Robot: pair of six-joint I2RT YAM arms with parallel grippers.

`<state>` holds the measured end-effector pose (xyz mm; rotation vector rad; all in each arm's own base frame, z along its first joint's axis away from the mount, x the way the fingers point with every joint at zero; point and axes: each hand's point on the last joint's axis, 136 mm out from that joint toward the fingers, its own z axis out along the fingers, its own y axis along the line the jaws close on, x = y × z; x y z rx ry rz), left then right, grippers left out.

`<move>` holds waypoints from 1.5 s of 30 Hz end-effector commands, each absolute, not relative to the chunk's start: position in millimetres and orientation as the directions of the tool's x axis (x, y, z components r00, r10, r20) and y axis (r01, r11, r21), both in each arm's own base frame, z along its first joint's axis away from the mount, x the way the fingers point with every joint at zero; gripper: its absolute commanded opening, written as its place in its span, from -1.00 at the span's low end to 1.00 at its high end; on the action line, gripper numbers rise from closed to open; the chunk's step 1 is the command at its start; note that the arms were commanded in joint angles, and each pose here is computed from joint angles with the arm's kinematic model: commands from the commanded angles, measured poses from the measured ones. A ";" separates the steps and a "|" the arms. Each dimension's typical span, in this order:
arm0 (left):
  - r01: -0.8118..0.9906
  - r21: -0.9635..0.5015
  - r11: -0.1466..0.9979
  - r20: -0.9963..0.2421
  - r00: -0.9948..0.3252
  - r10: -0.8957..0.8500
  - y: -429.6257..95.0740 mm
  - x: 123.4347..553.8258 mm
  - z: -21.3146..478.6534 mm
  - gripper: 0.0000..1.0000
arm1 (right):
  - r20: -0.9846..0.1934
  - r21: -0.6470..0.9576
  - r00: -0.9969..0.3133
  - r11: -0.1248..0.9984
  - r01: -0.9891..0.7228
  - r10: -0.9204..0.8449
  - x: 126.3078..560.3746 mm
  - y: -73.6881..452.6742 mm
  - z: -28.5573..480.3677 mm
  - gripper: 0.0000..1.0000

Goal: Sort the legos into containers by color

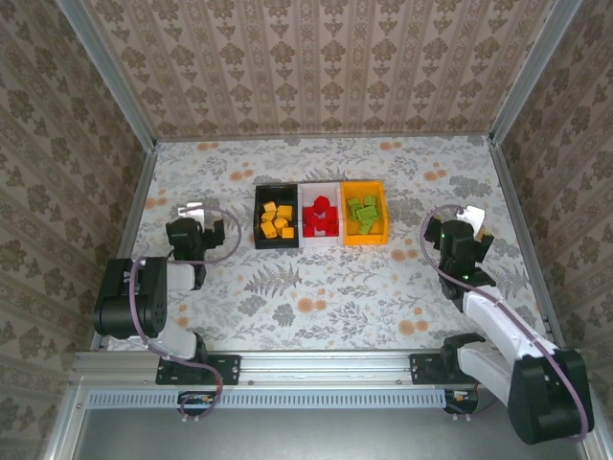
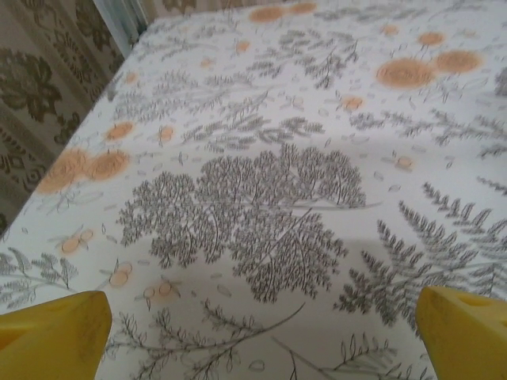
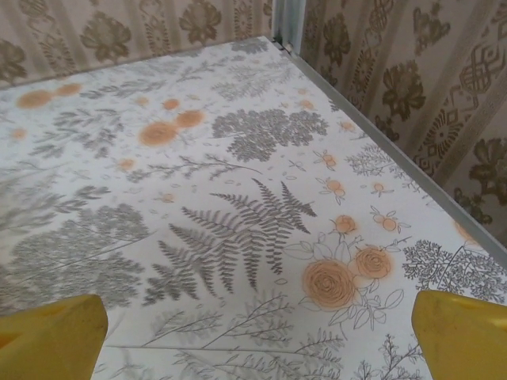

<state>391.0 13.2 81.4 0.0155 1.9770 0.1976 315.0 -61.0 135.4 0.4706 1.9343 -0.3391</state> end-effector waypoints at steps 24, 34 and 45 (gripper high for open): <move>-0.127 0.128 0.983 -0.938 -0.338 0.079 16.4 395.1 97.0 0.99 | -0.946 -0.003 -0.319 0.985 0.175 0.053 396.0 -21.4 99.3 1.00; -0.128 0.128 0.983 -0.938 -0.338 0.079 16.5 395.1 97.0 1.00 | -0.946 -0.004 -0.319 0.984 0.176 0.053 395.4 -21.3 99.5 1.00; -0.127 0.128 0.984 -0.938 -0.338 0.079 16.2 395.5 97.2 1.00 | -0.946 -0.004 -0.319 0.984 0.176 0.053 395.4 -21.3 99.8 1.00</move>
